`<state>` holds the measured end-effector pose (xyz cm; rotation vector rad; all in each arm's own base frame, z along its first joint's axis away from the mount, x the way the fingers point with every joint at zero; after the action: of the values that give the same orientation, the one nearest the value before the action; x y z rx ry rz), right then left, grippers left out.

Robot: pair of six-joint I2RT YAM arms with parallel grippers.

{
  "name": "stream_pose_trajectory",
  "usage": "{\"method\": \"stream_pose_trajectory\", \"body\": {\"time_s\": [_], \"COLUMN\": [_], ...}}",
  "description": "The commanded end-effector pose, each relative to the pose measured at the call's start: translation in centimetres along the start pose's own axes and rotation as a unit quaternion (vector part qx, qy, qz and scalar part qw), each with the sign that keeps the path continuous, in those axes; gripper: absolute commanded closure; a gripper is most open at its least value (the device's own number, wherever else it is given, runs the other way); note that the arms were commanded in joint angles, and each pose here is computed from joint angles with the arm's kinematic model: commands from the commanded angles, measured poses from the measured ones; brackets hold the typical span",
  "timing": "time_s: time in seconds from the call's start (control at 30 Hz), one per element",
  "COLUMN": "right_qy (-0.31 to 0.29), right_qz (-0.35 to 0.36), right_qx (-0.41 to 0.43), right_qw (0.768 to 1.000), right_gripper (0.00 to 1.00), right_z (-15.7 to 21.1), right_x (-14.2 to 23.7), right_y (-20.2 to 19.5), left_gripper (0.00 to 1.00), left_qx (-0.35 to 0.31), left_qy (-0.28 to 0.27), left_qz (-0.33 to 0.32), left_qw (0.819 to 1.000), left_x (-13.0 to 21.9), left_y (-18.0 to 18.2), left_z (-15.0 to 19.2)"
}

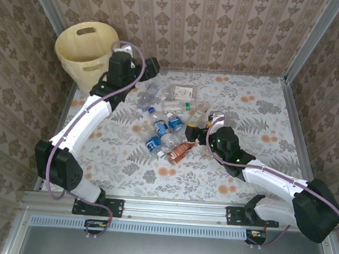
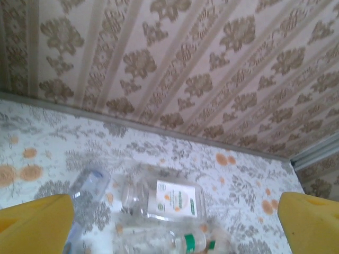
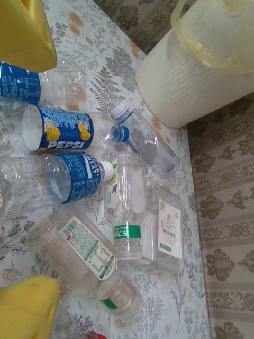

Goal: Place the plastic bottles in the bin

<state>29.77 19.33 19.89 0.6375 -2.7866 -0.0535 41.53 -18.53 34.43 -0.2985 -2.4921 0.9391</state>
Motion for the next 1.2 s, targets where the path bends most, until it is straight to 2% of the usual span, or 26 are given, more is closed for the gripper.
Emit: {"method": "stream_pose_trajectory", "body": {"time_s": [0.0,0.2,0.43,0.67,1.03,1.17], "right_qy": [0.008,0.013,0.015,0.021,0.030,0.041], "right_qz": [0.022,0.042,0.051,0.040,0.047,0.050], "right_qx": [-0.010,-0.011,-0.022,-0.024,-0.031,-0.035], "right_qw": [1.000,0.999,0.998,0.999,0.998,0.997], "right_gripper": [0.00,0.00,0.00,0.00,0.00,0.00], "right_z": [0.9,1.6,1.8,1.5,1.9,2.2], "right_x": [-0.1,0.0,-0.2,-0.5,-0.5,-0.7], "right_y": [-0.7,-1.4,-2.0,-1.6,-1.9,-2.0], "left_gripper": [0.00,0.00,0.00,0.00,0.00,0.01], "left_qx": [0.023,0.090,0.132,0.194,0.218,0.208], "left_qy": [-0.026,0.031,0.084,0.164,0.220,0.236], "left_qz": [-0.017,-0.073,-0.143,-0.177,-0.271,-0.298], "left_qw": [0.999,0.993,0.977,0.951,0.911,0.901], "left_x": [1.2,2.1,2.7,2.8,4.0,3.8], "left_y": [0.0,4.1,8.8,11.5,15.8,16.4], "left_z": [1.3,6.5,11.0,15.9,20.7,21.9]}}
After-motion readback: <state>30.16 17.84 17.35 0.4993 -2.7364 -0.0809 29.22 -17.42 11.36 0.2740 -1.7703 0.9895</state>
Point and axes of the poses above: each hand's point on the last joint's axis, 136 mm out from that joint toward the fingers, its own x axis back along the fingers, its own y axis along the line the jaws close on, z = x × y, the point moved 3 cm from there along x, back along the fingers, and after that the axes turned 14 degrees about x, right-handed, at the moved point
